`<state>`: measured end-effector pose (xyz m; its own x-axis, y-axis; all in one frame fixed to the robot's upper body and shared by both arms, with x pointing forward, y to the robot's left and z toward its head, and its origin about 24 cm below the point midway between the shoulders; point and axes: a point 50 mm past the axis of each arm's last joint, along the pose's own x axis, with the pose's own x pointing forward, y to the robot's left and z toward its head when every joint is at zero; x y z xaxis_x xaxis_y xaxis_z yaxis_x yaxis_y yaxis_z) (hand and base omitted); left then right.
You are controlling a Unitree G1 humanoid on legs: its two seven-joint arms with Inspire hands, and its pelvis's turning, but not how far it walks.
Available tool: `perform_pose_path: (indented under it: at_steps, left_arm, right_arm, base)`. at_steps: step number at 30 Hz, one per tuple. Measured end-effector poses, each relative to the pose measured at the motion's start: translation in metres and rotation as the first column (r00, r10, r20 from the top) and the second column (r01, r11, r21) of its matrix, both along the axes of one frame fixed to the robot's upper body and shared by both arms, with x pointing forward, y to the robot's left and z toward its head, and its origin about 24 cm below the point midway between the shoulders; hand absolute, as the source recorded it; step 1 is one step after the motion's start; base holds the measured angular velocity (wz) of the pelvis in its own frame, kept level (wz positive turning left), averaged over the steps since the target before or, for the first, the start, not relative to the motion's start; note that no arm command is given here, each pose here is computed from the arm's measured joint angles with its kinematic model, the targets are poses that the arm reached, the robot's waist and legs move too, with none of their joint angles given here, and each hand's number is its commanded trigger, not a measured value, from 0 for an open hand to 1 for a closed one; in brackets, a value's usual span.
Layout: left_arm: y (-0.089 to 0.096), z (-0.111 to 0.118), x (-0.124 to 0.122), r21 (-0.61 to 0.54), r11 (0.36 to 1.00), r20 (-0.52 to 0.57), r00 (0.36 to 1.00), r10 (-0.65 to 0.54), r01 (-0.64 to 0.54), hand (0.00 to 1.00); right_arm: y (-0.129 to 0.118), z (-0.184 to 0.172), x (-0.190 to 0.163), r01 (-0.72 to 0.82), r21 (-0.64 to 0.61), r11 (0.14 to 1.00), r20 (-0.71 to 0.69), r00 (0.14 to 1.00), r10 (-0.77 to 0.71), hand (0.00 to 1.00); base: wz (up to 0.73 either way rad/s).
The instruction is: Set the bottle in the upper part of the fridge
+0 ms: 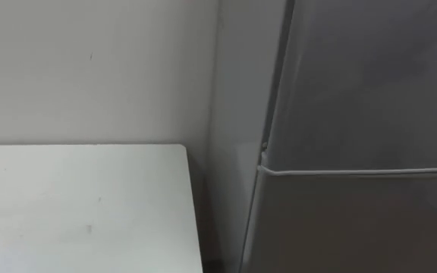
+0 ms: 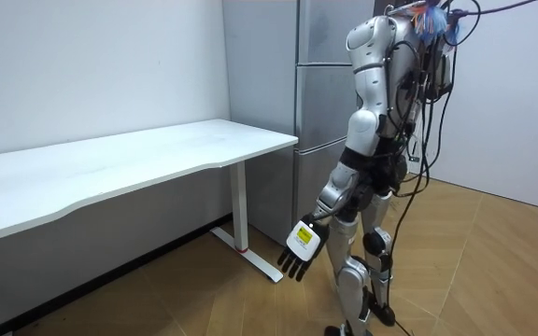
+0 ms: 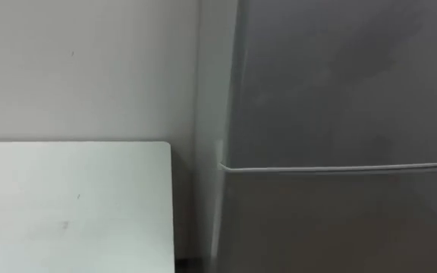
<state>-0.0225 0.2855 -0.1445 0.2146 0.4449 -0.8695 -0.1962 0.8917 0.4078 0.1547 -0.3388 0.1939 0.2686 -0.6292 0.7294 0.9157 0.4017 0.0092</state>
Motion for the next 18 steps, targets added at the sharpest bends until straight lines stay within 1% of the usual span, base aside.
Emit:
perform_pose_path:
  at_steps: [6,10,12,18]
  left_arm:
    - [0.0,0.0,-0.001,-0.001,1.0,-0.004,1.0,-0.001,0.001,0.0]
    - [0.001,0.0,0.0,0.002,1.0,-0.002,1.0,-0.002,0.002,0.0]
    - [0.001,0.0,0.0,0.004,1.0,-0.007,1.0,-0.011,0.011,0.0]
    - [0.0,-0.001,-0.003,0.002,1.0,-0.021,1.0,-0.014,0.014,0.0]
  right_arm:
    - [0.002,0.001,0.0,-0.008,-0.006,1.0,0.002,1.0,0.008,0.0]
    - [0.005,0.004,0.0,-0.005,-0.041,0.999,0.006,1.0,0.006,0.0]
    - [0.012,0.01,0.002,-0.033,-0.075,0.997,0.024,0.999,0.035,0.0]
    - [0.028,0.022,0.008,-0.123,-0.121,0.985,0.056,0.99,0.131,0.0]
  base:
    - [0.0]
    - [0.0]
    - [0.0]
    - [0.02]
